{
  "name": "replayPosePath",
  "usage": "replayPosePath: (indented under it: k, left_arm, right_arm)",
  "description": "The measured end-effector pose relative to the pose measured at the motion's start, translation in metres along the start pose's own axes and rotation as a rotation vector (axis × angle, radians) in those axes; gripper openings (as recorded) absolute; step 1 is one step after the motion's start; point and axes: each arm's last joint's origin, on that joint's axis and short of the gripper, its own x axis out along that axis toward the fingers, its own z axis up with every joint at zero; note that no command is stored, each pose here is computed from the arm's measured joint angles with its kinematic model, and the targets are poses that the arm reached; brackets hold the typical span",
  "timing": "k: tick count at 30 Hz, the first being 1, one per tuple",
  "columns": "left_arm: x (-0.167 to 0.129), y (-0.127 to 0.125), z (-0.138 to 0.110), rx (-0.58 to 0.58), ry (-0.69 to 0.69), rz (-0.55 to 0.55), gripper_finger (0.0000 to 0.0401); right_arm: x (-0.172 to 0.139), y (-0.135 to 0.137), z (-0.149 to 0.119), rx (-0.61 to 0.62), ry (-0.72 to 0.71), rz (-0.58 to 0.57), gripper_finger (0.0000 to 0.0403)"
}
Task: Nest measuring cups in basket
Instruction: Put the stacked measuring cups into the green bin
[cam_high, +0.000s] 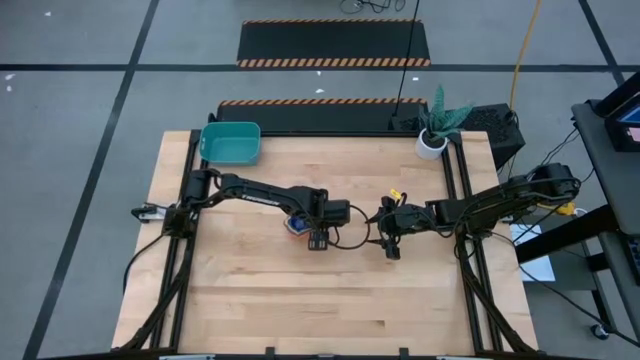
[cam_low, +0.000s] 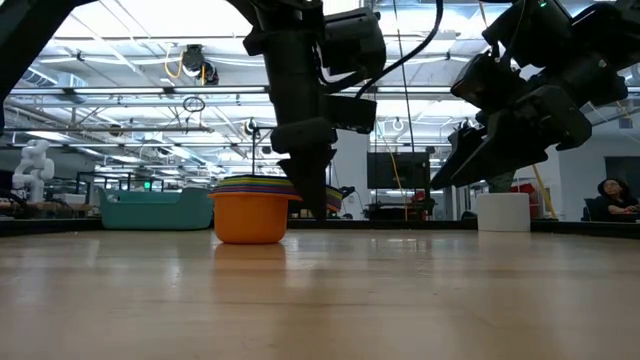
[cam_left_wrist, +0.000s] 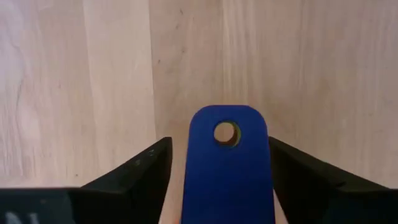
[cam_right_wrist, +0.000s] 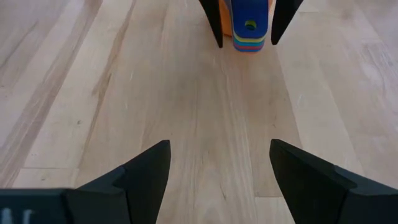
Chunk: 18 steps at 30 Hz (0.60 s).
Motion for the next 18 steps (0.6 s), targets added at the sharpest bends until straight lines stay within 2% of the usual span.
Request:
replayPosePath:
  k: [9,13,18]
  left_arm:
    - [0.009,0.002,0.000,0.028,0.014,0.001,0.0185]
    - [0.012,0.002,-0.002,0.032,0.034,0.000,0.0142]
    - [0.009,0.002,-0.003,0.036,0.038,-0.005,0.0140]
  right_arm:
    - [0.000,0.000,0.000,0.003,0.000,0.000,0.0265]
    - [0.000,0.000,0.000,0.007,0.000,0.000,0.0265]
    - [0.000,0.000,0.000,0.007,0.000,0.000,0.0265]
